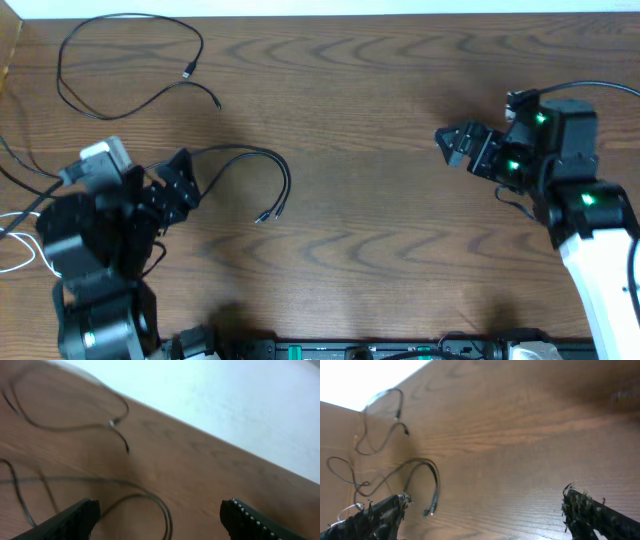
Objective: Untangle cables
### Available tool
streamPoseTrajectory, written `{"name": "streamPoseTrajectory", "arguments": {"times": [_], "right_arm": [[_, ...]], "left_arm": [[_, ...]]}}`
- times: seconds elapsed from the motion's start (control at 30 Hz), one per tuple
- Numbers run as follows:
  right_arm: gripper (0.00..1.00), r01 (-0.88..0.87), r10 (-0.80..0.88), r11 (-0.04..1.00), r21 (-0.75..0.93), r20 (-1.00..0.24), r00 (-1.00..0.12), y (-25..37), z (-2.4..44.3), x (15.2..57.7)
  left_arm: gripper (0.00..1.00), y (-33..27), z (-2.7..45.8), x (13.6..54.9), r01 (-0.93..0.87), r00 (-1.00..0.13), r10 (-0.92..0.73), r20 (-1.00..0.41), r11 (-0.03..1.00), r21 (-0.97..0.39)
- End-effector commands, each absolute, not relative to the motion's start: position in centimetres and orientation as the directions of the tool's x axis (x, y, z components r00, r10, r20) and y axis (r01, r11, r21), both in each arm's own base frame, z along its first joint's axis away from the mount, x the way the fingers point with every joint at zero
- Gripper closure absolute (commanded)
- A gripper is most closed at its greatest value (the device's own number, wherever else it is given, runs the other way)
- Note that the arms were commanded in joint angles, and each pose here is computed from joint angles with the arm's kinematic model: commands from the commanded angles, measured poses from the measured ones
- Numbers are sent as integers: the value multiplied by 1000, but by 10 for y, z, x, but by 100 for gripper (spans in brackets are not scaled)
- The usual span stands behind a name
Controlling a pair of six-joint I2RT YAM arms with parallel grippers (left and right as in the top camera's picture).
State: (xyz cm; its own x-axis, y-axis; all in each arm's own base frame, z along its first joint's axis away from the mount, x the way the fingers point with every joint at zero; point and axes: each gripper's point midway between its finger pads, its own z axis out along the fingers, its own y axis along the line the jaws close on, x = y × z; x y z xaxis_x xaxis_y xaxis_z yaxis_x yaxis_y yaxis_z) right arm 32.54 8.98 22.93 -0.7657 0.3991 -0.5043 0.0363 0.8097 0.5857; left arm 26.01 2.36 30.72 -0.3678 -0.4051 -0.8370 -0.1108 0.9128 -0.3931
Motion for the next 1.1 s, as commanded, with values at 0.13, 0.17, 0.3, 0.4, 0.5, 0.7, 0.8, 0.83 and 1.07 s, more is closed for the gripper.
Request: {"name": "streamPoseTrajectory", "arguments": {"times": [0.13,0.17,0.3,0.4,0.5,0.7,0.8,0.83,1.07], "right_arm": [[1,21,417,858,513,-674,-610,61,286,279],[1,29,422,864,502,-691,-587,56,292,269],[1,45,428,873,486,-719,-548,47,301,247],[1,72,432,880,469,-731,-527,40,302,242],[1,80,432,881,467,-722,-541,40,298,239],[1,101,430,882,460,-698,-573,40,289,234],[1,118,428,883,454,-678,-598,39,281,228],[1,123,427,884,451,-671,-606,39,279,227],[1,150,425,886,440,-635,-645,39,267,218]], "left_arm": [[14,15,355,216,-64,-180,-313,-933,950,-306],[3,14,357,211,-59,-167,-309,-936,951,-303],[2,13,352,209,-65,-187,-315,-931,949,-308],[2,12,338,206,-83,-239,-331,-913,944,-321],[2,12,332,204,-92,-263,-339,-903,941,-326],[2,10,318,200,-110,-313,-355,-881,935,-338],[2,10,314,198,-117,-331,-360,-872,933,-341],[2,10,312,198,-119,-336,-362,-870,932,-342],[2,7,294,190,-146,-403,-383,-831,923,-355]]}}
